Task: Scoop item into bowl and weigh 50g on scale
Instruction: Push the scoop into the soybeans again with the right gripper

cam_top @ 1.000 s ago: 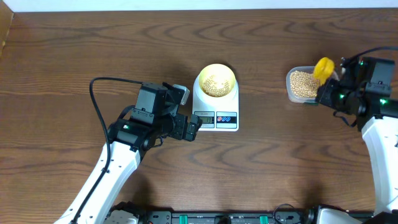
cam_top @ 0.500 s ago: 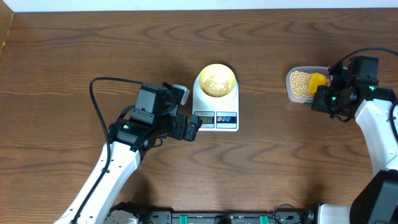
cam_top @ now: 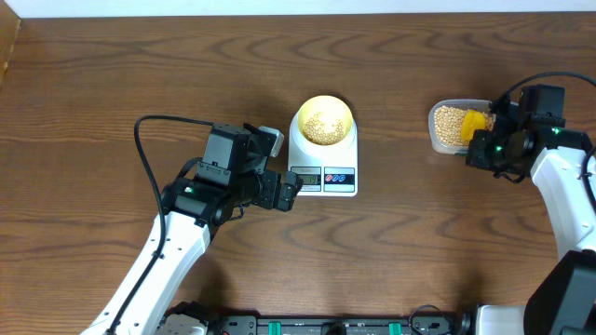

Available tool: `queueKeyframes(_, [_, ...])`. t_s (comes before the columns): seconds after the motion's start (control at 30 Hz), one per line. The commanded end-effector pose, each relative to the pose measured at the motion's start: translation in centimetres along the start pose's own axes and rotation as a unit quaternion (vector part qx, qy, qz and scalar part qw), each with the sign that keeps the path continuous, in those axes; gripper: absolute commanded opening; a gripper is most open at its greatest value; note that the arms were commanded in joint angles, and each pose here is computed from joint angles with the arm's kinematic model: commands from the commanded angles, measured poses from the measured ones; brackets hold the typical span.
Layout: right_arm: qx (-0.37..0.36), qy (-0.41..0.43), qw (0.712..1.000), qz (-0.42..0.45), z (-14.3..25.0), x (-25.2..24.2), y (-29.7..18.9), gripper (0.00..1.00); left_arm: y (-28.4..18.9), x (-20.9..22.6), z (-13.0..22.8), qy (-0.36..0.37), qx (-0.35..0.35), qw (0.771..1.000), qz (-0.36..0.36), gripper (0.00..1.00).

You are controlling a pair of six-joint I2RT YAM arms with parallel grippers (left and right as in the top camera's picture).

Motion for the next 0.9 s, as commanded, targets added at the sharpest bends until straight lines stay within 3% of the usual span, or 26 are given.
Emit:
queueKeyframes(0.0, [0.013, -0.014, 0.999, -0.029, 0.1, 0.8, 0.5, 0.01, 0.1, 0.1, 0.0, 0.002, 0.0, 1.0, -0.005, 1.0])
queueKeyframes(0.87, [0.008, -0.004, 0.99, -0.138, -0.4, 4.6, 0.7, 0.01, 0.1, 0.1, 0.0, 0.002, 0.0, 1.0, -0.005, 0.99])
Point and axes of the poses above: each gripper's point midway between its finger pads, its own y axis out along the fingers, its own x axis along the line the jaws close on, z = x × y, the point moved 2 cm from there along -y, back along the fingers, and after that the axes turned 4 degrees about -y, right-handed, at the moved point
